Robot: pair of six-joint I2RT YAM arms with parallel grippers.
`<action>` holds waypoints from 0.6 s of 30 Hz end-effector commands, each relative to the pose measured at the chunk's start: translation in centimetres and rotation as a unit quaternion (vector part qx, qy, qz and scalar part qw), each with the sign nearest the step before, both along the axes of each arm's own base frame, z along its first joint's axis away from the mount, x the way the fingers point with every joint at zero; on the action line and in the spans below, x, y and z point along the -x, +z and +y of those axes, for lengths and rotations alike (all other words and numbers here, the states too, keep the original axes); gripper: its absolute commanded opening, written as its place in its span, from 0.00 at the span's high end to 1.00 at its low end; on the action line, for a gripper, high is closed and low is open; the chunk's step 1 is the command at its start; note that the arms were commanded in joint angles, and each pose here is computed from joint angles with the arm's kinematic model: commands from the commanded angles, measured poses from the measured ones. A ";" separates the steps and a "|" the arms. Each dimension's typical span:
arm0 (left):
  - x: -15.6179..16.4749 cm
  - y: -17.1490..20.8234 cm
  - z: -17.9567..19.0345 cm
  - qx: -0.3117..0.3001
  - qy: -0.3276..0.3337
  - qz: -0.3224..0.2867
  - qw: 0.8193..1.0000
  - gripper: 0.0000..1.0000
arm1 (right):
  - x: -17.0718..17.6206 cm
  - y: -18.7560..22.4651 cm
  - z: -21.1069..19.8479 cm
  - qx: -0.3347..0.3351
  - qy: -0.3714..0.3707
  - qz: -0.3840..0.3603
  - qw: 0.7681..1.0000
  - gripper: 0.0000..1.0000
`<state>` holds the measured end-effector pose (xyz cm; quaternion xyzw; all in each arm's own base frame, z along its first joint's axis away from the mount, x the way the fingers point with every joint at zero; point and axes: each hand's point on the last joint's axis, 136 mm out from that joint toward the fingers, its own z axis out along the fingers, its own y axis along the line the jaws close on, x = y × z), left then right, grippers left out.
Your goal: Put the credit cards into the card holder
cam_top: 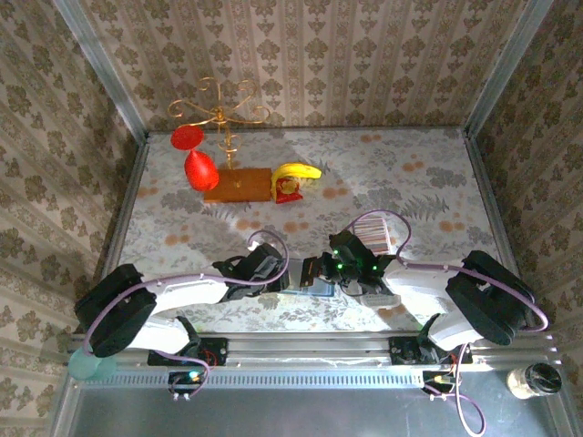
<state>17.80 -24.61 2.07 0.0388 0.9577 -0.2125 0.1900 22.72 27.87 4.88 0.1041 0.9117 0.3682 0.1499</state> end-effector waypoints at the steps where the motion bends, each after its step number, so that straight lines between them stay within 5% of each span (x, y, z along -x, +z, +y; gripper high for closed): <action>1: 0.7 -1.7 -0.3 -0.010 -0.017 0.022 1.000 0.57 | 0.2 -0.8 -0.7 0.019 -0.009 -0.003 1.000 1.00; 18: 2.1 -4.1 1.0 -0.060 -0.019 0.057 0.996 0.73 | -0.1 1.2 -0.5 -0.001 -0.014 -0.023 1.000 1.00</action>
